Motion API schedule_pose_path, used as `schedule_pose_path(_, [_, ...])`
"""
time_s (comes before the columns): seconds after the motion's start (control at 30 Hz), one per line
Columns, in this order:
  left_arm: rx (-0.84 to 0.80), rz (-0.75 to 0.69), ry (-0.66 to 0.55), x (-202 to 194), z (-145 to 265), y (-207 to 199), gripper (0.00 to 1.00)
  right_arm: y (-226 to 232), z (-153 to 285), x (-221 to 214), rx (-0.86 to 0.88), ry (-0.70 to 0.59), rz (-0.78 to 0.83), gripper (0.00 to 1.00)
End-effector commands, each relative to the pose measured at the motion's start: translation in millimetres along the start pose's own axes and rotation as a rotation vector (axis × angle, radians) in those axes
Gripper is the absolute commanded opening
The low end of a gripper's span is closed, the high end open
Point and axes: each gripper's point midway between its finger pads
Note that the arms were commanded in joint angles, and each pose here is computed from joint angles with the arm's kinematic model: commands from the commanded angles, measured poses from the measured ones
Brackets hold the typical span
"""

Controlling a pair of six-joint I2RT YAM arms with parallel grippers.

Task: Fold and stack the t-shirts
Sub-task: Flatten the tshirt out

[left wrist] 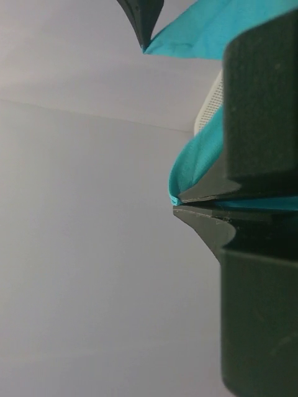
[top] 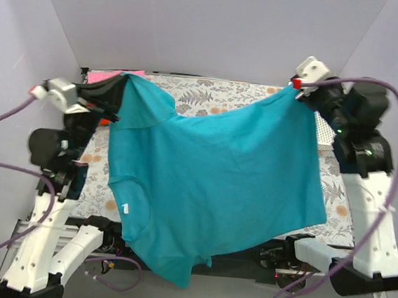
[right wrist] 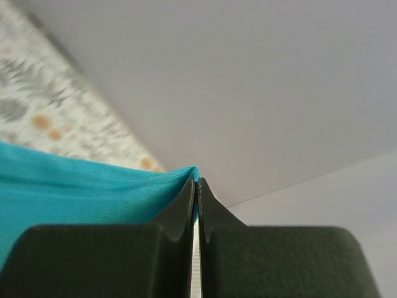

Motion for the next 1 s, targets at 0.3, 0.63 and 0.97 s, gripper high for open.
schedule_pose_path(0.3, [0.294, 0.187, 0.644, -412, 72, 92, 0.00, 200, -177, -298, 0.500, 0.332, -0.351, 0.01])
schedule_pose_path(0.63, [0.318, 0.171, 0.689, -446, 60, 121, 0.00, 196, -233, -363, 0.450, 0.407, -0.416, 0.01])
schedule_pose_path(0.97, [0.229, 0.141, 0.650, -412, 47, 109, 0.00, 170, -226, -350, 0.458, 0.333, -0.517, 0.01])
Point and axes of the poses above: each gripper's point midway between its finger pads, its own z axis back along the fingers, its own y axis along the line the jaws close on, x = y × z, and after that the axes turned 8 degrees about -z, right-handed
